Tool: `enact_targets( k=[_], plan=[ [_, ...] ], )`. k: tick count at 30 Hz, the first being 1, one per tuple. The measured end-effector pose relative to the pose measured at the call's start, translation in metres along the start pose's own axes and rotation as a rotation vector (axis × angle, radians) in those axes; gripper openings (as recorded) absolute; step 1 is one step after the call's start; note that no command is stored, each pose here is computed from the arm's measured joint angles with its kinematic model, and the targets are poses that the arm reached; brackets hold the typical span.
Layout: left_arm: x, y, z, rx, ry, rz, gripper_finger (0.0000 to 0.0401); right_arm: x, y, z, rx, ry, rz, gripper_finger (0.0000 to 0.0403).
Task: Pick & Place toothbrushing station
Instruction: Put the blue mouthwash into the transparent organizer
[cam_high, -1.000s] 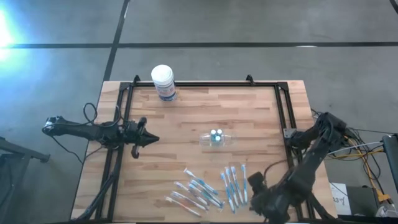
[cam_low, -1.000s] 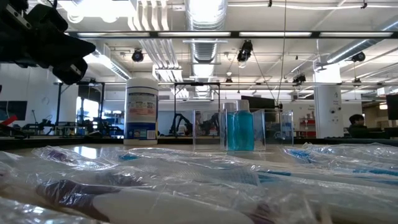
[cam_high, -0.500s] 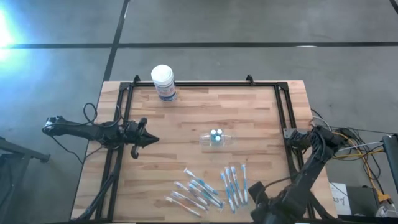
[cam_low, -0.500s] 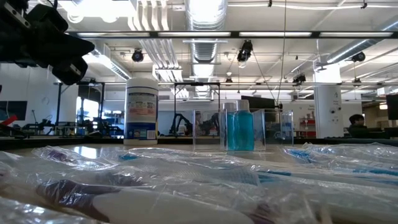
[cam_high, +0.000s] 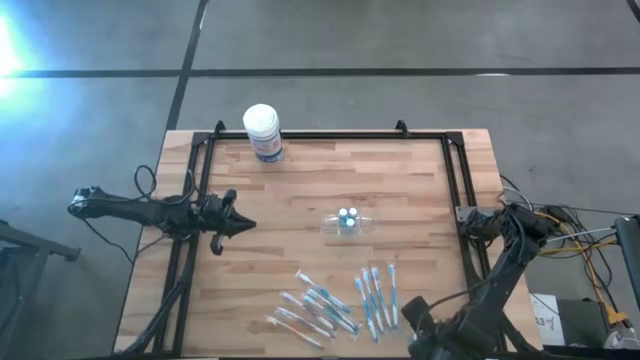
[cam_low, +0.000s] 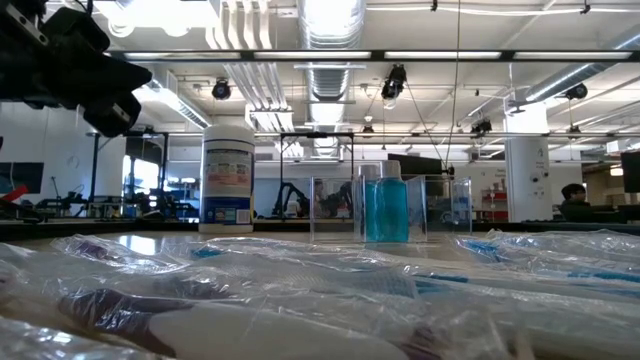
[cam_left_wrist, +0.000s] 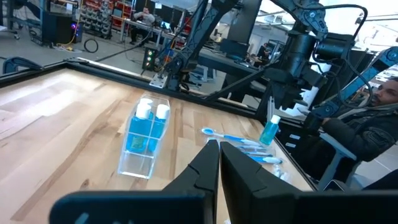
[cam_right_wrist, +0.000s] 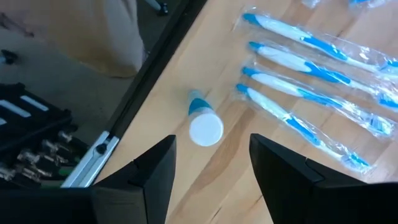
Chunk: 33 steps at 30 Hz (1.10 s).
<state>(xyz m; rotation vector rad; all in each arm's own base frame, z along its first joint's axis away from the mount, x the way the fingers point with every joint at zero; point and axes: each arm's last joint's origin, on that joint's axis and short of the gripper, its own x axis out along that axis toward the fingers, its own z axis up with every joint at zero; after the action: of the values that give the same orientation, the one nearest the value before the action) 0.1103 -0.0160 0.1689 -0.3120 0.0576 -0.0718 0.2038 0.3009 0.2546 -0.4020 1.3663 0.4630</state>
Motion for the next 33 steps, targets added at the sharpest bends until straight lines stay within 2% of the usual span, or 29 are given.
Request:
enact_targets(
  k=[8,33],
  plan=[
    [0.000,0.001,-0.003,0.002,0.032,0.009,0.0019,0.001,0.000,0.000,-0.027,-0.007,0.001,0.0201],
    [0.000,0.001,-0.004,-0.001,0.036,0.010,0.0019,0.031,0.000,-0.005,-0.027,-0.026,0.014,0.0201]
  ],
)
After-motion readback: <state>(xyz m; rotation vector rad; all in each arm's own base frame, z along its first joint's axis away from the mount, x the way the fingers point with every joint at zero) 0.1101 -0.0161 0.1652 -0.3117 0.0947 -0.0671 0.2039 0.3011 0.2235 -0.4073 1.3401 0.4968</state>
